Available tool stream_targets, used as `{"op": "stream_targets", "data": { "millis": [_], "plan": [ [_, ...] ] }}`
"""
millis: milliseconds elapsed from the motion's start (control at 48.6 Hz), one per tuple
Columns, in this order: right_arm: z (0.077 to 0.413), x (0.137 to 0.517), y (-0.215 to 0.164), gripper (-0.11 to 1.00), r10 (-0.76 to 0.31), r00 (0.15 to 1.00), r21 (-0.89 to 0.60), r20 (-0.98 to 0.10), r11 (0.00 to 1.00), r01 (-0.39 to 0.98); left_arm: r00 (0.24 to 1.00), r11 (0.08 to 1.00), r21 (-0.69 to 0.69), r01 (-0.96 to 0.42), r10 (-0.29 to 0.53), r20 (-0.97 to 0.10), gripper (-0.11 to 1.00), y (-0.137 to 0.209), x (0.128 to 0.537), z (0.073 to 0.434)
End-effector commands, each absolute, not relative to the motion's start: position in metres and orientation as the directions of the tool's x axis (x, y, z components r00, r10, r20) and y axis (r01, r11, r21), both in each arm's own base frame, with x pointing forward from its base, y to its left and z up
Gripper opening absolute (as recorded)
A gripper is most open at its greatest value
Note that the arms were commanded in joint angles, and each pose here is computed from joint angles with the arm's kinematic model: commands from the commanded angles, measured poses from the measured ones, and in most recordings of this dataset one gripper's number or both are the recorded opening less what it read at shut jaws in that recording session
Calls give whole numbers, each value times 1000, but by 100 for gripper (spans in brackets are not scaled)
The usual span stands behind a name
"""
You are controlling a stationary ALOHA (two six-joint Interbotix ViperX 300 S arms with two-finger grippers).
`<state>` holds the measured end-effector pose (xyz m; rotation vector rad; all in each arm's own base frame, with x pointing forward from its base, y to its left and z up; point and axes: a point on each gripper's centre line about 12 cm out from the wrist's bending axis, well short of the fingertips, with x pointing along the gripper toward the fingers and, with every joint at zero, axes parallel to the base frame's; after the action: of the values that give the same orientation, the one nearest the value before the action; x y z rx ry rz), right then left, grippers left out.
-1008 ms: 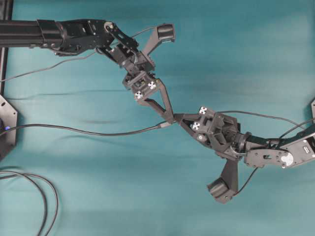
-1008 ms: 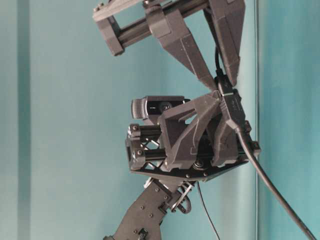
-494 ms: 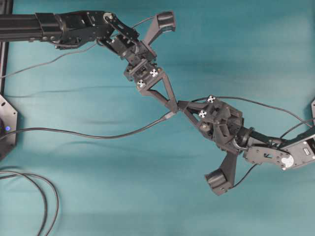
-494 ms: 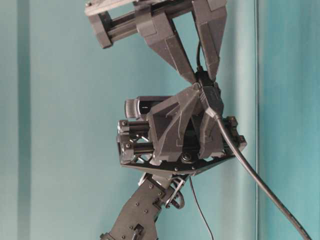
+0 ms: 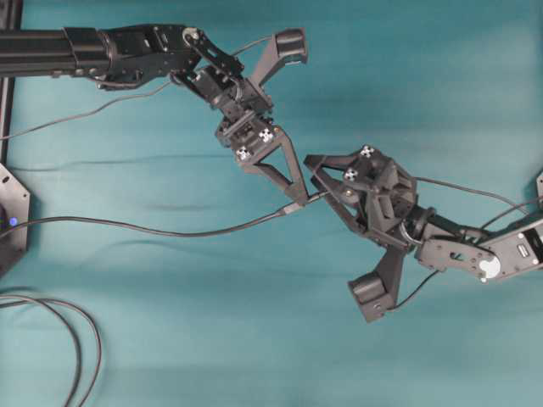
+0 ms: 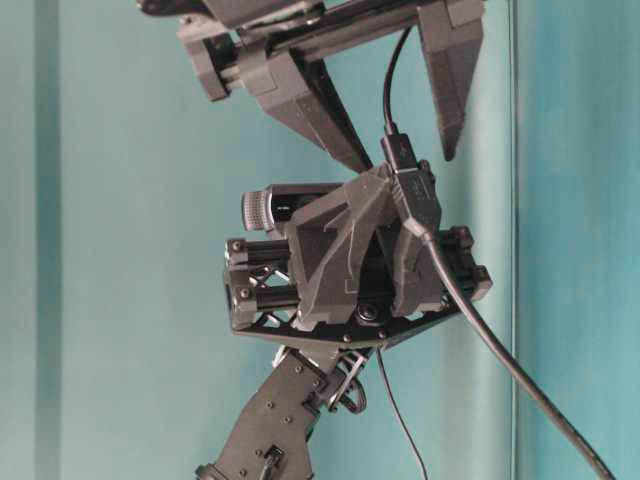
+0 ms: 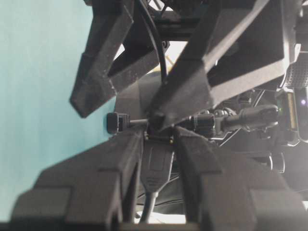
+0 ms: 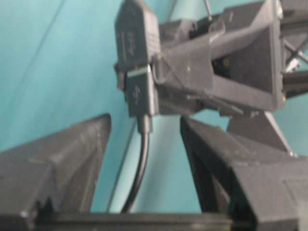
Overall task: Insert the USB using both arms.
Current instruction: 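Open the right gripper and withdraw it from the joined cables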
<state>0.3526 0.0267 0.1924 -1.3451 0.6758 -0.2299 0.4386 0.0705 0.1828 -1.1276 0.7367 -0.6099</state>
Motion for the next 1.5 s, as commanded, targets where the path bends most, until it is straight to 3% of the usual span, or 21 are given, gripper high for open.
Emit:
{"op": "stream_targets", "data": {
  "millis": [0,123,412,597,761,905,1091,1255,1481],
  "plan": [
    [209,351,27,66,-525,803,-953,-281,250,-171,638,324,-941,100,-747,-189,28,74,441,201],
    [213,348,35,65,-509,813,-948,-283,280,-154,664,340,-937,84,-720,-201,28,83,441,201],
    [217,342,75,65,-457,821,-882,-341,458,-111,725,416,-909,36,-637,-262,27,109,437,203],
    [235,333,89,66,-547,774,-869,-318,496,-7,702,456,-890,4,-635,-322,27,104,437,196],
    [261,322,102,66,-615,733,-840,-290,531,114,687,588,-808,-23,-578,-440,27,98,441,193],
    [271,322,115,65,-603,716,-746,-353,643,174,704,715,-697,-55,-467,-534,27,101,444,192],
    [272,319,120,65,-584,671,-589,-456,764,265,661,807,-589,-29,-427,-617,27,78,447,180],
    [279,312,118,65,-565,659,-474,-497,813,340,609,885,-464,33,-386,-693,27,54,449,169],
    [299,292,103,65,-540,678,-287,-498,841,459,610,936,-353,4,-282,-740,28,44,450,150]
  ]
}}
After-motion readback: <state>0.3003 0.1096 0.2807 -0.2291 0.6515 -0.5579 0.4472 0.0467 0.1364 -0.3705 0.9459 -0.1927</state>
